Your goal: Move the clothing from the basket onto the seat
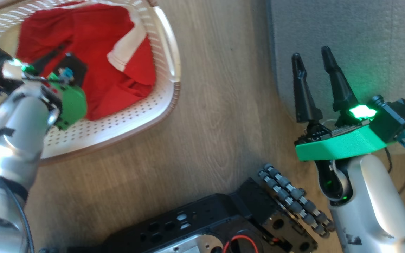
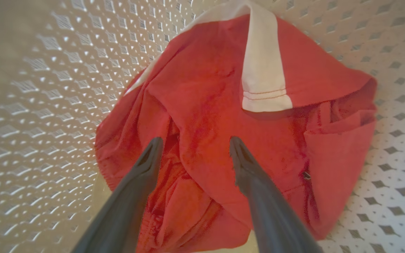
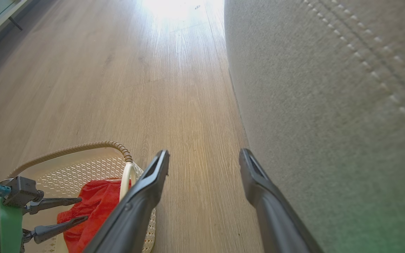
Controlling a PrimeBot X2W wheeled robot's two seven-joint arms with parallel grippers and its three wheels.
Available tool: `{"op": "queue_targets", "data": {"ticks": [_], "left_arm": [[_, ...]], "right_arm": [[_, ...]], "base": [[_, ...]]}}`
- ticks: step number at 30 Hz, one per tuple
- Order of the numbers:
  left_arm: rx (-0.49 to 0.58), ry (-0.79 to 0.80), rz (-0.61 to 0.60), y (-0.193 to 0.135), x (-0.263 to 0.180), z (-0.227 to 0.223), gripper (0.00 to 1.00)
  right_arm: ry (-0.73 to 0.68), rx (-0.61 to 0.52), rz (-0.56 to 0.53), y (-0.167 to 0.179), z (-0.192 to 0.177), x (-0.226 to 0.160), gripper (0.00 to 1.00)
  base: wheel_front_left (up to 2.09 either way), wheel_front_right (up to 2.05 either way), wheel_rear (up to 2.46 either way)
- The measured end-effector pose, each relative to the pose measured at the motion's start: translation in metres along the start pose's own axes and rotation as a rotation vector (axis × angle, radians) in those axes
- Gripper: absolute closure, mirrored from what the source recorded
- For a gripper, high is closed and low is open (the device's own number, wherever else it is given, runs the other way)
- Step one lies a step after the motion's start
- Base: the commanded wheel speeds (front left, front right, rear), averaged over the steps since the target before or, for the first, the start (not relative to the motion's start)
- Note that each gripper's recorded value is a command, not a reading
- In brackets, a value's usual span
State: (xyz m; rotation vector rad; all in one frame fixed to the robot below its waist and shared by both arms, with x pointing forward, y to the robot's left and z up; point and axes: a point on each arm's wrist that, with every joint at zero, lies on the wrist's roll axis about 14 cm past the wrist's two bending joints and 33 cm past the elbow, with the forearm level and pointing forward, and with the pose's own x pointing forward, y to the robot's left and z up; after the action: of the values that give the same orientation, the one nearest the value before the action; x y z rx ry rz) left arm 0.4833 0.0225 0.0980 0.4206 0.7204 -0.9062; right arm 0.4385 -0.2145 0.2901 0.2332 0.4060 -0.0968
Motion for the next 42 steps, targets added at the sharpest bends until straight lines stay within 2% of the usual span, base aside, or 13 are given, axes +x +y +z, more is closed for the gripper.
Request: {"op": "queue_targets", "data": {"ticks": [5,8,13,16,27,38,39,40,41,42], "left_arm": [[-0.004,0.089,-0.047,-0.007,0.026,-0.013,0.00],[-0.051,0.163,-0.058,-0.014,0.032,-0.022,0.00],[-0.042,0.234,-0.071,-0.014,0.037,-0.028,0.00],[-0.082,0.256,-0.061,-0.013,0.039,-0.029,0.00],[-0.058,0.407,-0.057,-0.008,0.040,-0.054,0.00],[-0.064,0.491,-0.051,-0.006,0.031,-0.078,0.00],[-0.068,0.499,-0.053,-0.006,0.031,-0.079,0.36],[-0.075,0.507,-0.057,-0.007,0.030,-0.080,0.91],[-0.078,0.515,-0.056,-0.007,0.030,-0.082,1.00],[-0.082,0.522,-0.059,-0.007,0.029,-0.083,1.00]], "right_arm": [[0.002,0.021,-0.015,-0.004,-0.001,-0.001,0.00],[0.020,0.026,-0.028,-0.007,-0.005,-0.006,0.00],[0.048,0.028,-0.056,-0.013,-0.013,-0.017,0.00],[0.057,0.029,-0.067,-0.016,-0.016,-0.021,0.00],[0.115,0.048,-0.102,-0.021,-0.035,-0.035,0.00],[0.124,0.040,-0.080,-0.014,-0.040,-0.034,0.00],[0.124,0.041,-0.078,-0.013,-0.040,-0.033,0.00],[0.124,0.042,-0.077,-0.013,-0.040,-0.033,0.00],[0.126,0.042,-0.076,-0.013,-0.041,-0.033,0.00],[0.127,0.043,-0.076,-0.013,-0.041,-0.032,0.00]], "base": [[0.00,0.00,0.00],[0.00,0.00,0.00],[0.00,0.00,0.00],[0.00,0.00,0.00],[0.00,0.00,0.00],[0.00,0.00,0.00],[0.00,0.00,0.00],[0.00,0.00,0.00],[0.00,0.00,0.00],[0.00,0.00,0.00]]}}
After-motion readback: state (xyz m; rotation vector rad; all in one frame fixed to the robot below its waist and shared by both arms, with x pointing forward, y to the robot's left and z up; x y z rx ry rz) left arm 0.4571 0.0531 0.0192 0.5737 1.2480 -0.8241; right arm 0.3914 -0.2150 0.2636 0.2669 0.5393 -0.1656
